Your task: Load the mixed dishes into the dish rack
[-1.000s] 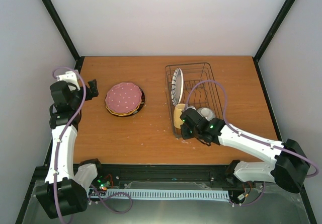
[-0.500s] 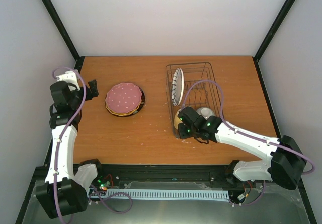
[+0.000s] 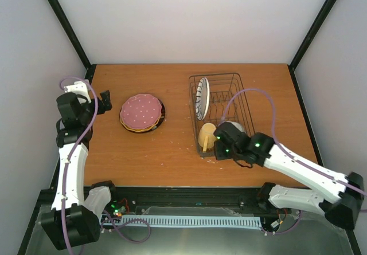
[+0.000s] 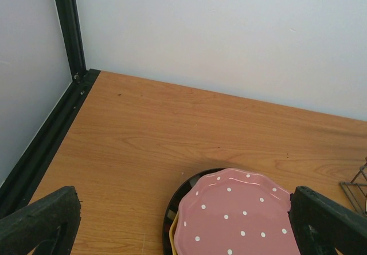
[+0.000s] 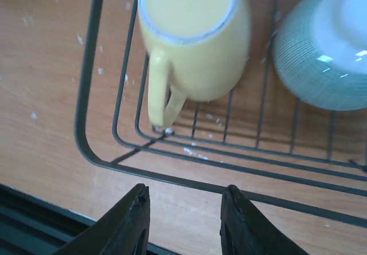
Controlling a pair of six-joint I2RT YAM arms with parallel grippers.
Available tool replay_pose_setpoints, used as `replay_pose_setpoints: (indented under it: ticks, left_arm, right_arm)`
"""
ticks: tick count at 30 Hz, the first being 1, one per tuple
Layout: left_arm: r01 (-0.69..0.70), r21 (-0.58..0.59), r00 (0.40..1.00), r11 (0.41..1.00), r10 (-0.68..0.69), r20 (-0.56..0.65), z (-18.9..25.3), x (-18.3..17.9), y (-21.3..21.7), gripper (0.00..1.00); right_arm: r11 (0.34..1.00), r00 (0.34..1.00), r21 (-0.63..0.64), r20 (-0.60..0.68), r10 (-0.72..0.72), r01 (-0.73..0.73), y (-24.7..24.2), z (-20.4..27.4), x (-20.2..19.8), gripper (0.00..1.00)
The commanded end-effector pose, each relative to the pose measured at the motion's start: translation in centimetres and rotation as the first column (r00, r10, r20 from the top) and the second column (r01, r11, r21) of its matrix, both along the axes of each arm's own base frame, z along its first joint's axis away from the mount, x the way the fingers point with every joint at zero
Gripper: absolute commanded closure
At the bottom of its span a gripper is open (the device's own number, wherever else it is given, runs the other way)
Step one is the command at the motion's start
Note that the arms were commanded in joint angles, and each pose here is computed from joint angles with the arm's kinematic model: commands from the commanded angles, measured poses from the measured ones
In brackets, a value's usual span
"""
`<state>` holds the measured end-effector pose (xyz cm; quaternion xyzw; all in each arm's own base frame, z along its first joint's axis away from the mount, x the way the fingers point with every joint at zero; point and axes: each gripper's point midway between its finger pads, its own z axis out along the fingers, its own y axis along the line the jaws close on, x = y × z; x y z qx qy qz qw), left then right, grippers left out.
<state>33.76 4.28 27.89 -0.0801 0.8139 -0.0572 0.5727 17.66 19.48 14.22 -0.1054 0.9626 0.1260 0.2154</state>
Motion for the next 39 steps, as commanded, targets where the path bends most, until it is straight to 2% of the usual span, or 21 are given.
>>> replay_pose_setpoints:
  ticks: [1,6,12,16,19,22,24,28,29,36,39]
  left_arm:
    - [0.031,0.003,0.998,1.000,-0.031,0.057,1.6,-0.1,-0.6,0.00]
    - [0.120,-0.062,0.988,0.991,-0.113,0.102,2.7,0.3,-2.3,0.00]
    - [0.239,-0.144,0.966,0.960,-0.221,0.132,3.3,1.5,-4.2,0.00]
    - [0.262,-0.190,0.965,0.946,-0.257,0.051,1.0,3.4,-4.3,0.00]
    - [0.234,-0.225,0.962,0.946,-0.259,-0.088,-2.8,5.2,-3.7,0.02]
    - [0.191,-0.243,0.950,0.951,-0.241,-0.196,-6.1,6.6,-2.8,0.08]
    - [0.180,-0.261,0.941,0.948,-0.243,-0.233,-7.4,7.3,-2.7,0.18]
    - [0.177,-0.295,0.927,0.939,-0.259,-0.270,-9.5,8.0,-2.8,0.47]
    - [0.171,-0.299,0.921,0.939,-0.260,-0.291,-10.3,8.1,-2.8,0.51]
    - [0.097,-0.239,0.830,0.966,-0.211,-0.516,-16.2,8.4,-1.6,0.53]
    - [0.088,-0.236,0.817,0.968,-0.206,-0.539,-17.3,8.9,-1.4,0.53]
  right_arm:
    - [0.984,0.969,0.064,0.173,-0.176,0.167,-3.5,5.2,1.1,0.64]
    - [0.929,0.863,0.148,0.344,-0.371,0.340,-6.5,9.0,3.6,0.50]
    - [0.896,0.790,0.124,0.431,-0.436,0.427,-6.4,10.4,8.7,0.42]
    - [0.854,0.774,0.170,0.364,-0.518,0.491,-7.8,9.3,13.2,0.45]
    - [0.826,0.757,0.212,0.331,-0.563,0.522,-9.3,8.9,16.0,0.48]
    - [0.811,0.761,0.199,0.283,-0.585,0.550,-10.7,8.0,18.5,0.51]
    - [0.803,0.767,0.157,0.241,-0.595,0.574,-11.6,6.9,19.7,0.54]
    - [0.791,0.767,0.110,0.197,-0.611,0.602,-12.6,4.9,20.8,0.59]
    - [0.790,0.768,0.116,0.187,-0.613,0.602,-12.6,4.7,20.9,0.59]
    - [0.779,0.768,0.202,0.147,-0.623,0.594,-11.7,4.0,20.1,0.56]
    - [0.785,0.785,0.230,0.115,-0.609,0.576,-10.8,3.8,20.0,0.57]
